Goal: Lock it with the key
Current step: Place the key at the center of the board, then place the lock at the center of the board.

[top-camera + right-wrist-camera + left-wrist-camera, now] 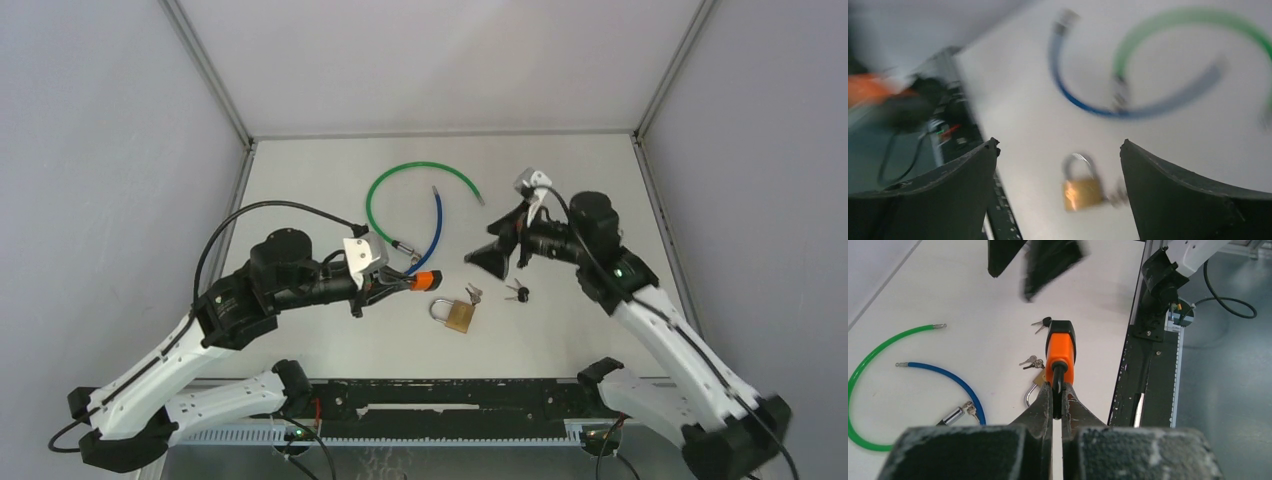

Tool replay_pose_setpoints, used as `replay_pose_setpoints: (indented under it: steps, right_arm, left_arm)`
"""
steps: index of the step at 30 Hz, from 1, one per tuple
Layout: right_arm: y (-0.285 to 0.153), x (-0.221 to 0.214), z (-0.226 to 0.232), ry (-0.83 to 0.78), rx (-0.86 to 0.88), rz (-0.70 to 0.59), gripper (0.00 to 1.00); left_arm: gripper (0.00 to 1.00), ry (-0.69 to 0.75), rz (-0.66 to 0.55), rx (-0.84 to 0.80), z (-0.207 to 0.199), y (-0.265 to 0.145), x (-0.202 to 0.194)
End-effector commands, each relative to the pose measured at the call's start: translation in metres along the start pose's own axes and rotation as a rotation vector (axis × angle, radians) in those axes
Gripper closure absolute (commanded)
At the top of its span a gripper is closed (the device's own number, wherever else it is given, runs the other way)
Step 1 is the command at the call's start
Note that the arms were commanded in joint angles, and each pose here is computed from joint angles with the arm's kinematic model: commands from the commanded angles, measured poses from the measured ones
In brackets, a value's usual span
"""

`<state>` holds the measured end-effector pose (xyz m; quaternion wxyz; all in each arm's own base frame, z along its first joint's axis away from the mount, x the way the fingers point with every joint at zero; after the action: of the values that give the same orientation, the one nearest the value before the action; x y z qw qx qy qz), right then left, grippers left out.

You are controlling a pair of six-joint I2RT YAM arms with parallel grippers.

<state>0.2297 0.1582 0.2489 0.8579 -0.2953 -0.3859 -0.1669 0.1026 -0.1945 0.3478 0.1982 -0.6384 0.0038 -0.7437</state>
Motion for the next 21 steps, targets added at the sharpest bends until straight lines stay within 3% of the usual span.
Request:
replay_pose_setpoints:
  steps: [1, 3, 9, 13, 17, 21]
  right_arm:
    - [-0.041, 0.008, 0.122, -0.474, 0.576, -0.121, 0.01]
    - [-0.045, 0.002, 0.15, -0.54, 0.664, -0.142, 0.01]
    - [-0.03, -0.001, 0.169, -0.617, 0.611, -0.086, 0.01]
    - [-0.016, -0.001, 0.177, -0.629, 0.61, -0.023, 0.1]
    - [-0.009, -0.001, 0.18, -0.594, 0.614, 0.022, 0.42]
    - [-0.006, -0.003, 0.174, -0.558, 0.575, 0.048, 0.91]
  left_arm:
    - [1.0, 0.091, -0.08, -0.036, -0.004, 0.003, 0.011]
    - [1.0, 0.114, -0.077, -0.055, -0.007, 0.004, 0.01]
    - [1.0, 0.112, -0.082, -0.081, -0.012, 0.004, 0.013]
    - [1.0, 0.112, -0.08, -0.089, -0.012, 0.005, 0.013]
    - [1.0, 0.105, -0.078, -0.084, -0.012, 0.006, 0.013]
    - [1.0, 0.091, -0.094, -0.075, -0.012, 0.005, 0.017]
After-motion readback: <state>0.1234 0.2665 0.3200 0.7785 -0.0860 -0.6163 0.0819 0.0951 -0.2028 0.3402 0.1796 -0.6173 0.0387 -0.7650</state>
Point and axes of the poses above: each gripper's point midway between its finger pads, its own y axis out along the fingers, its own z axis along the line the jaws close on, x = y × z, the point moved 6 cm from there along -y, back along the fingers, and after that the axes turned 9 degrees about y, right-handed, at the moved point
